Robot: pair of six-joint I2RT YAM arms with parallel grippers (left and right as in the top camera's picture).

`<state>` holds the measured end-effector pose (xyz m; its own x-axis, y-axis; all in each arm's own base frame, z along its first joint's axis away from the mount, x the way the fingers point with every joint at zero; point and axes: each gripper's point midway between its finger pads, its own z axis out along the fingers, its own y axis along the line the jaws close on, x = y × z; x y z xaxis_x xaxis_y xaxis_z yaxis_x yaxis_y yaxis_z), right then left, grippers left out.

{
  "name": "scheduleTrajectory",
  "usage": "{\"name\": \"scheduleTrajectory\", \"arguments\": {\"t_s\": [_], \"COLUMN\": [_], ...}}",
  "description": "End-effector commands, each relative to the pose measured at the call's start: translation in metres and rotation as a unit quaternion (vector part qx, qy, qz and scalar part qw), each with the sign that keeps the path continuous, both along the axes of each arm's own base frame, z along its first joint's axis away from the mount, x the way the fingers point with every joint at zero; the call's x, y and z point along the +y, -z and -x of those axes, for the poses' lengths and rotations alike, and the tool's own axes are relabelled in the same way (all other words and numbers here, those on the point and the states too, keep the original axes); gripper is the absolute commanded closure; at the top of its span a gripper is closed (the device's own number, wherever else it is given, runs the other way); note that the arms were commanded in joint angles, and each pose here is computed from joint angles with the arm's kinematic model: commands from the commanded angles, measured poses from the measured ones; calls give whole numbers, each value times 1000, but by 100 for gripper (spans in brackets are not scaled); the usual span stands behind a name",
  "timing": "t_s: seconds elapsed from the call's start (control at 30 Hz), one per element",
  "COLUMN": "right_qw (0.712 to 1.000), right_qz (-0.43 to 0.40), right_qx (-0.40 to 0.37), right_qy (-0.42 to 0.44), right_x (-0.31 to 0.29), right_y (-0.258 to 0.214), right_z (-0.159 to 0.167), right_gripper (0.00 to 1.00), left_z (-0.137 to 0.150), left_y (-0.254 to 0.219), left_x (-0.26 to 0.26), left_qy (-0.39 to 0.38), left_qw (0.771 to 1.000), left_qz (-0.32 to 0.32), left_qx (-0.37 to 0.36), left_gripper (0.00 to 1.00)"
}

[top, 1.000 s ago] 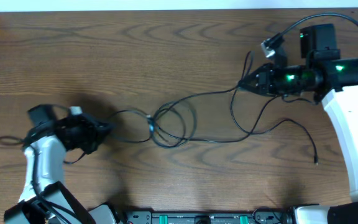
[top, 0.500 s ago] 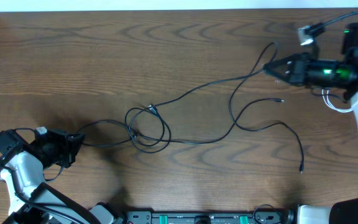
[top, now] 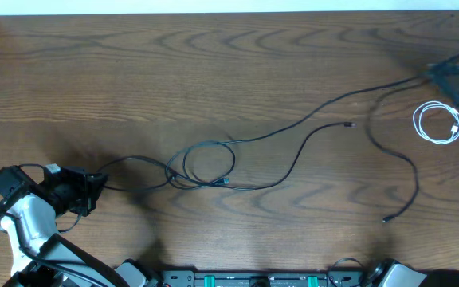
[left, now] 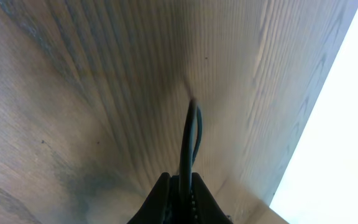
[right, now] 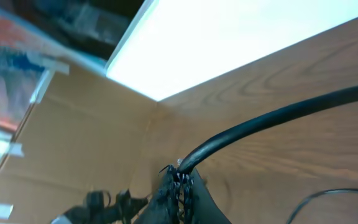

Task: Untangle cables

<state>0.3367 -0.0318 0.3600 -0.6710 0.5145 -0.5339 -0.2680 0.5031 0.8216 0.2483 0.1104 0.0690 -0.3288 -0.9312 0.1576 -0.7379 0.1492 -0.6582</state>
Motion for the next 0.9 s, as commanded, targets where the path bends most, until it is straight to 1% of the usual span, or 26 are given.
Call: {"name": "scheduleTrajectory", "arguments": {"t_s": [0.0, 0.07, 0.17, 0.23, 0.33, 0.4, 0.47, 0.53, 0.57, 0.63, 0.7, 0.73, 0.77, 0.8, 0.83, 0.87], "right_qw": [1000, 998, 986, 968, 935, 893, 847, 788, 754, 707, 687, 684, 681, 678, 675, 671], "right_qz": [-2, 12, 36, 53, 85, 101, 123, 139, 140, 133, 127, 125, 122, 121, 121, 118], "right_qx": [1, 29, 98, 163, 231, 294, 341, 386, 407, 432, 441, 443, 445, 446, 447, 448], "right_qy": [27, 63, 129, 185, 253, 324, 390, 460, 497, 544, 563, 566, 569, 572, 575, 579], "right_x": [-16, -30, -51, -67, -90, -113, -135, -157, -166, -176, -178, -179, -179, -179, -180, -180], "right_y": [-3, 8, 33, 54, 78, 96, 109, 120, 123, 127, 129, 129, 129, 129, 129, 130], "right_z": [6, 5, 4, 7, 15, 28, 43, 64, 75, 91, 98, 99, 100, 101, 102, 103], "right_gripper": [99, 99, 99, 99, 99, 99, 99, 99, 99, 99, 99, 99, 99, 99, 99, 98], "left_z": [5, 6, 6, 6, 5, 6, 7, 8, 9, 13, 14, 14, 13, 9, 3, -6], "left_y": [6, 7, 7, 7, 7, 8, 10, 11, 12, 15, 17, 16, 14, 8, -1, -15], "left_x": [3, 4, 4, 4, 5, 5, 7, 9, 10, 14, 18, 19, 19, 17, 15, 14], "left_qy": [-1, -1, -1, -2, -2, -2, -4, -5, -6, -20, -45, -62, -88, -112, -122, -127], "left_qw": [1000, 1000, 1000, 1000, 1000, 1000, 999, 999, 999, 998, 996, 996, 994, 991, 989, 985], "left_qz": [-10, -13, -13, -13, -14, -17, -22, -26, -30, -35, -29, -18, 7, 49, 82, 117], "left_qx": [14, 17, 17, 17, 16, 19, 26, 29, 33, 51, 65, 66, 67, 53, 27, -14], "left_gripper": [93, 93, 92, 93, 92, 92, 93, 92, 93, 92, 93, 93, 93, 92, 92, 92]}}
